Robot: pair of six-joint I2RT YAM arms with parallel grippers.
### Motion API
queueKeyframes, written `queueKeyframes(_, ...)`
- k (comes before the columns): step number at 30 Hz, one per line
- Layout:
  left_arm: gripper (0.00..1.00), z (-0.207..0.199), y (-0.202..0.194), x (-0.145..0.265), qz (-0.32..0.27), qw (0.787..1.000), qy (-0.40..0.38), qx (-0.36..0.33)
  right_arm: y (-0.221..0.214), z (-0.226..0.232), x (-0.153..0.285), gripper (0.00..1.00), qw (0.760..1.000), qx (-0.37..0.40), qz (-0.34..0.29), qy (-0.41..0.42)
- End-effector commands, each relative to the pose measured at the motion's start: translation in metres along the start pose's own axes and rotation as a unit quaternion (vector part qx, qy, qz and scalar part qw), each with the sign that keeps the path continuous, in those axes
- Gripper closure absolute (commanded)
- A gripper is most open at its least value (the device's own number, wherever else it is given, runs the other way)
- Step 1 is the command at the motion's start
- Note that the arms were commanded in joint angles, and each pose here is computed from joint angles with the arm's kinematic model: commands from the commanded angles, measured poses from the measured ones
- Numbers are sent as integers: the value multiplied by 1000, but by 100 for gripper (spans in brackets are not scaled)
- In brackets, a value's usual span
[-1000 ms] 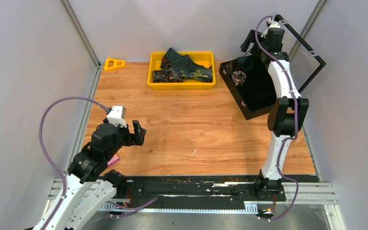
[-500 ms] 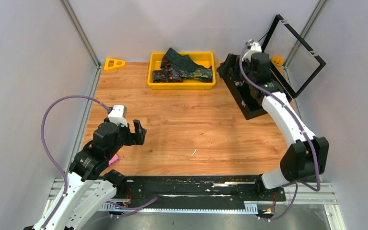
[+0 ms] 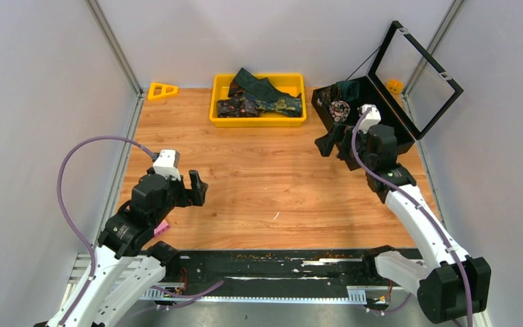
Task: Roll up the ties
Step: Reset both arms
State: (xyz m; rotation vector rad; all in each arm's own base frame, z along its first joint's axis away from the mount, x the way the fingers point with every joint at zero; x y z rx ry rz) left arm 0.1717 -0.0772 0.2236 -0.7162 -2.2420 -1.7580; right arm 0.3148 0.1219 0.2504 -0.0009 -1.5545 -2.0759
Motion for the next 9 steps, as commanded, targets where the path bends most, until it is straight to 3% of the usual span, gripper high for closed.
queueKeyframes(1, 0, 0, 6, 0, -14, 1000, 0, -3, -1, 8, 9, 1, 999, 8, -29, 28)
queueKeyframes(9, 0, 0, 5, 0, -13, 1000, -1, -3, -12, 8, 11, 1, 999, 17, -3, 35)
Point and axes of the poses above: each gripper's point midway between its finger pads, its own x axis back along the fingers, its own z axis along the line the jaws close on, y = z × x, the point moved 3 cm from there along x, back along the fingers, and after that the axes turned 4 degrees about x, right-handed, at the moved point
